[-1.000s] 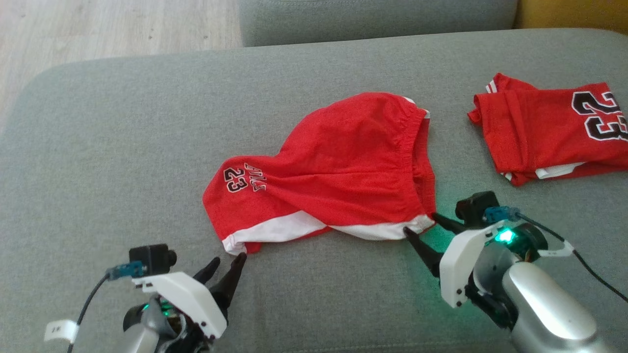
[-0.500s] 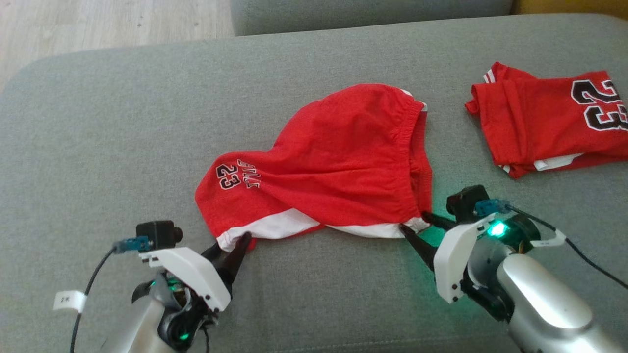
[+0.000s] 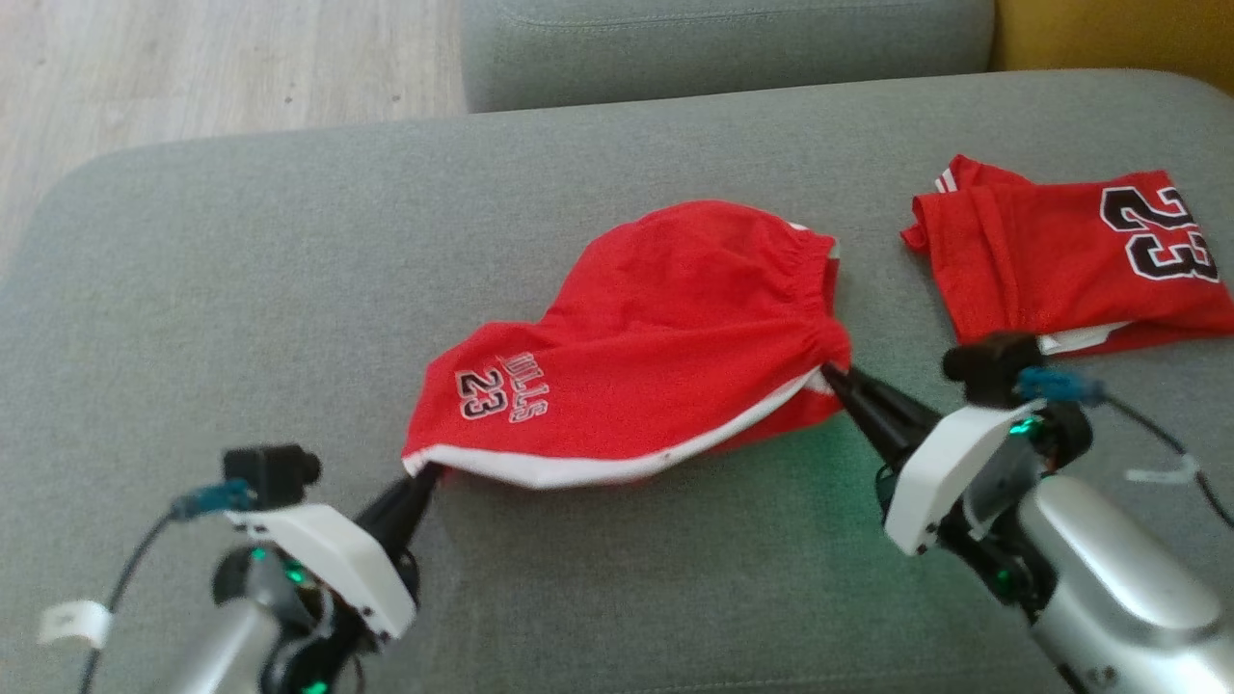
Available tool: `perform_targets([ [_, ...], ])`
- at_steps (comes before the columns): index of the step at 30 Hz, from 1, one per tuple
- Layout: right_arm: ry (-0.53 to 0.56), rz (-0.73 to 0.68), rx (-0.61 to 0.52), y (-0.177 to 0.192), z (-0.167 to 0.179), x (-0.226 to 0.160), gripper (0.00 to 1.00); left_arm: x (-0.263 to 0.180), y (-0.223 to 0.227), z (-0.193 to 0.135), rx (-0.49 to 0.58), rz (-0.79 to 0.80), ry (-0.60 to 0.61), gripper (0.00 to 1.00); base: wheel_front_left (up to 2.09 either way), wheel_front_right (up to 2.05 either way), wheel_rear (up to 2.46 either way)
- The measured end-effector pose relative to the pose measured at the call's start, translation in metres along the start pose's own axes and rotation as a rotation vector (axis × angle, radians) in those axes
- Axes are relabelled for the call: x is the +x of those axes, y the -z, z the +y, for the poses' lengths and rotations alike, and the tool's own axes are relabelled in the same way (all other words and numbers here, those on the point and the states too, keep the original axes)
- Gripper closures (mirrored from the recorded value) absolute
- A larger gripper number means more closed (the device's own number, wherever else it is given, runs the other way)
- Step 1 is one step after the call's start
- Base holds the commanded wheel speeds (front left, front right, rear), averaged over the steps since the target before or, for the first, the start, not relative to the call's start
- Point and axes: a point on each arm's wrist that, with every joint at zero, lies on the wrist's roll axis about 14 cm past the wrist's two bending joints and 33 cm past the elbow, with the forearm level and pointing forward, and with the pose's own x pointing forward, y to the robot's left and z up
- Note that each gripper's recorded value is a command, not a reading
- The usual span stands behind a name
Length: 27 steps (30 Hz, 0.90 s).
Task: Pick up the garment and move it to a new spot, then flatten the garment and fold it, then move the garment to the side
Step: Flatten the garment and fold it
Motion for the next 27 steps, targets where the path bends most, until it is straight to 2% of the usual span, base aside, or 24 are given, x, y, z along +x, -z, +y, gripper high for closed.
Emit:
perform_targets([
  [7, -0.062, -0.026, 0.053, -0.024, 0.0, 0.007, 1.0, 0.0, -0.039, 0.005, 0.144, 0.007, 0.028, 1.0, 0.0, 0.0, 0.0],
  [13, -0.128, -0.068, 0.013, -0.081, -0.009, 0.044, 1.0, 0.047, -0.107, 0.004, 0.28, 0.009, 0.053, 1.0, 0.0, 0.0, 0.0],
  [14, -0.128, -0.068, 0.013, -0.081, -0.009, 0.044, 1.0, 0.047, -0.107, 0.004, 0.28, 0.009, 0.053, 1.0, 0.0, 0.0, 0.0],
  [20, -0.159, -0.143, 0.037, -0.142, -0.031, 0.098, 1.0, 0.106, -0.176, 0.017, 0.251, -0.025, 0.046, 1.0, 0.0, 0.0, 0.0],
  [24, -0.157, -0.298, 0.009, -0.198, -0.046, 0.131, 1.0, 0.141, -0.237, 0.026, 0.279, -0.141, 0.024, 1.0, 0.0, 0.0, 0.0],
  [27, -0.166, -0.421, -0.022, -0.235, -0.048, 0.148, 1.0, 0.159, -0.285, 0.016, 0.291, -0.265, 0.044, 1.0, 0.0, 0.0, 0.0],
])
